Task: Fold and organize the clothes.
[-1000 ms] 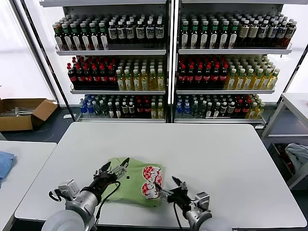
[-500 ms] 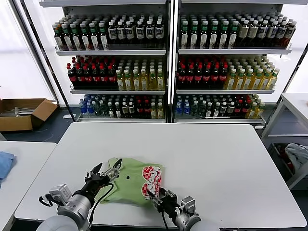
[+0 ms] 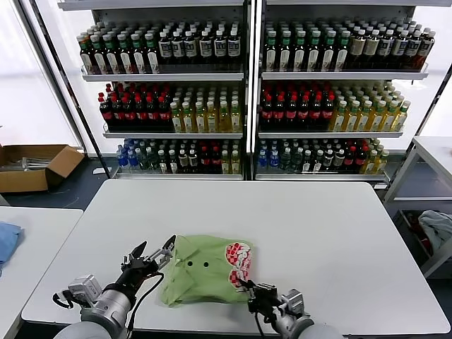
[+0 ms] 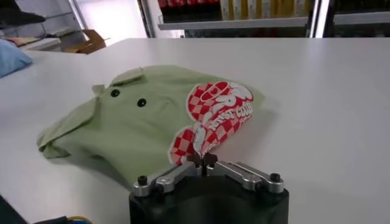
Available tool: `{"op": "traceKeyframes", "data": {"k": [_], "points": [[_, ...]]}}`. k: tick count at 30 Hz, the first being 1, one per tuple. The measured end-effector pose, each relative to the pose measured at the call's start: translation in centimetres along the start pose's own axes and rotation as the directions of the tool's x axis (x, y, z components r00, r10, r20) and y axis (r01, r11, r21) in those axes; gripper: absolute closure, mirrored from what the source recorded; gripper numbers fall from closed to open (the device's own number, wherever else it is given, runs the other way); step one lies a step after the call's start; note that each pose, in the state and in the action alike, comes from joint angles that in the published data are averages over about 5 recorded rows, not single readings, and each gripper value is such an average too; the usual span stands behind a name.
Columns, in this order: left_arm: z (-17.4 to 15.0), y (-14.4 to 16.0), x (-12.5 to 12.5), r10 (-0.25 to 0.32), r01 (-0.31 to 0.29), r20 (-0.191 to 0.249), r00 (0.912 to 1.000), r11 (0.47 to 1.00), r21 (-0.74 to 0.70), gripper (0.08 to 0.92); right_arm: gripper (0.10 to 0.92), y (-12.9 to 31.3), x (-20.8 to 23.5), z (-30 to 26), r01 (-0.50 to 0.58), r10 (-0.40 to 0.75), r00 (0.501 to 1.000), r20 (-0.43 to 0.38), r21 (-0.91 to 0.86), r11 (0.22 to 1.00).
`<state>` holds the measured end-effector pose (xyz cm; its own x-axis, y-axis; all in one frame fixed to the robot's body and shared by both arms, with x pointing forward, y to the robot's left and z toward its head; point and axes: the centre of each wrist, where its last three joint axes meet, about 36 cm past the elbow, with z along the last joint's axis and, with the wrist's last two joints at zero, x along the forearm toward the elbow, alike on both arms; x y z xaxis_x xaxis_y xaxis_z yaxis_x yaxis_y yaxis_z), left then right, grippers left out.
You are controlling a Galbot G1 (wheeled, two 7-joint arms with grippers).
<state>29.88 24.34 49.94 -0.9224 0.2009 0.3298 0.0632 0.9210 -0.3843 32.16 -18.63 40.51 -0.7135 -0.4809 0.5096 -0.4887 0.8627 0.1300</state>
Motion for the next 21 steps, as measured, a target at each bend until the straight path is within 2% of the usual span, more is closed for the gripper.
{"op": "traceKeyframes", "data": {"k": [7, 16, 21], "points": [[0.2, 0.0, -0.2, 0.006, -0.006, 0.001, 1.0, 1.0, -0.002, 0.177, 0.879, -3.4, 3.4, 0.1, -0.079, 0.08, 0.997, -0.013, 0.058, 0.995], [0.2, -0.1, 0.1, 0.013, -0.013, -0.001, 0.9999, 1.0, -0.007, 0.177, 0.633, -5.9, 6.9, -0.2, -0.157, 0.158, 0.988, 0.002, 0.095, 0.983], [0.1, -0.2, 0.4, 0.02, -0.02, 0.001, 0.9998, 1.0, -0.012, 0.177, 0.494, -5.7, 7.9, -0.9, -0.161, 0.158, 0.987, 0.042, 0.101, 0.982]]}}
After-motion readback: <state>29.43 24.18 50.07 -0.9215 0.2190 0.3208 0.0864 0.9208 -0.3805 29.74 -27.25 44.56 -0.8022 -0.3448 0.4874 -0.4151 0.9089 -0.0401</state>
